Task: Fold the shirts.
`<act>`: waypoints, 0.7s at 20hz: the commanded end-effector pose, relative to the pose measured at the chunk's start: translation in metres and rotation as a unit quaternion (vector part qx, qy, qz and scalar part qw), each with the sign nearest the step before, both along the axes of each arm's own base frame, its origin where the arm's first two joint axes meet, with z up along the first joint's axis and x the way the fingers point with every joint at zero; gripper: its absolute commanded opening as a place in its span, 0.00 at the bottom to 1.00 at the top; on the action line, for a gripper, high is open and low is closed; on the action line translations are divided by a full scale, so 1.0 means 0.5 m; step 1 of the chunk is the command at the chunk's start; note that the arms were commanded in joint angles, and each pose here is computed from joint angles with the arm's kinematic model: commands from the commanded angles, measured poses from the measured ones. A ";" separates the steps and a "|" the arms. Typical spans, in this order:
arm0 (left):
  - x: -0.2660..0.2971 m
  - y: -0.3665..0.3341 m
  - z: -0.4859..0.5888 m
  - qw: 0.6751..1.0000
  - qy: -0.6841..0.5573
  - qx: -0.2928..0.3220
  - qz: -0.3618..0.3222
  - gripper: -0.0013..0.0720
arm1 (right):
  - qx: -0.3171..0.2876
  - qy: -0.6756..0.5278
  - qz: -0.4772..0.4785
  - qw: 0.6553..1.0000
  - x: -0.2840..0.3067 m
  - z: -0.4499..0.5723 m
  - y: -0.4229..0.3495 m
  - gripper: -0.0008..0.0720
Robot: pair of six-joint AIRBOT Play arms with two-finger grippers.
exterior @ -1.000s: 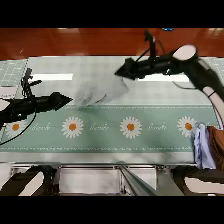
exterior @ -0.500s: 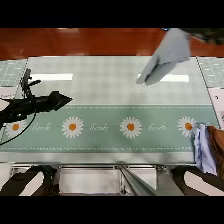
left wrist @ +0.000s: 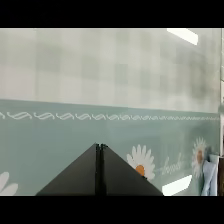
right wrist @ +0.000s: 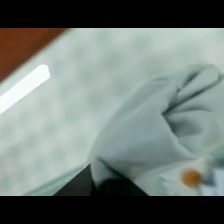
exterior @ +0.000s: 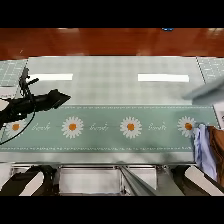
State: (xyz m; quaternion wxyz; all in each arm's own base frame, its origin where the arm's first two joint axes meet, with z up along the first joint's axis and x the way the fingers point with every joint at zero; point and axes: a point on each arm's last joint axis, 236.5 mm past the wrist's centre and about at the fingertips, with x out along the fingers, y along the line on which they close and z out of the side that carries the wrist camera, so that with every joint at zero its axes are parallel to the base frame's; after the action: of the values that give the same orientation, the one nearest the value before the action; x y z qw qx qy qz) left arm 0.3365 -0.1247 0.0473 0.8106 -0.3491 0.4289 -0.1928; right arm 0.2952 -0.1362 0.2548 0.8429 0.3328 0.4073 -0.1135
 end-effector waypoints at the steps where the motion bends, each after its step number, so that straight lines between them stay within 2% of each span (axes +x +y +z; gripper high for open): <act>1: 0.026 0.022 0.005 0.999 -0.018 0.010 0.029 0.04 | -0.011 0.134 -0.131 0.982 -0.187 -0.071 -0.091 0.04; 3: 0.037 0.032 0.007 0.999 -0.026 0.015 0.043 0.04 | -0.015 0.174 -0.196 0.965 -0.274 -0.107 -0.118 0.04; 7: 0.049 0.040 0.016 0.998 -0.039 0.021 0.051 0.04 | 0.033 0.265 -0.315 0.911 -0.438 -0.224 -0.104 0.04; 10: 0.063 0.042 0.044 0.996 -0.064 0.032 0.043 0.04 | 0.061 0.290 -0.319 0.900 -0.462 -0.273 -0.075 0.04; 12: 0.074 0.045 0.066 0.995 -0.079 0.034 0.046 0.04 | 0.049 0.321 -0.336 0.884 -0.499 -0.282 -0.078 0.04; 13: 0.078 0.046 0.075 0.995 -0.084 0.035 0.046 0.04 | 0.039 0.336 -0.349 0.874 -0.521 -0.280 -0.083 0.06; 14: 0.083 0.048 0.083 0.994 -0.090 0.036 0.049 0.04 | 0.034 0.345 -0.355 0.868 -0.531 -0.280 -0.085 0.27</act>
State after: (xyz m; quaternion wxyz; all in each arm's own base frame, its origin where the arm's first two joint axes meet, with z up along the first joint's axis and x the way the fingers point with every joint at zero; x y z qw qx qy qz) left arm 0.3711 -0.1034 0.0768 0.8565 -0.3301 0.3599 -0.1670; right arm 0.0678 -0.2063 0.1266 0.6145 0.4090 0.4759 -0.4781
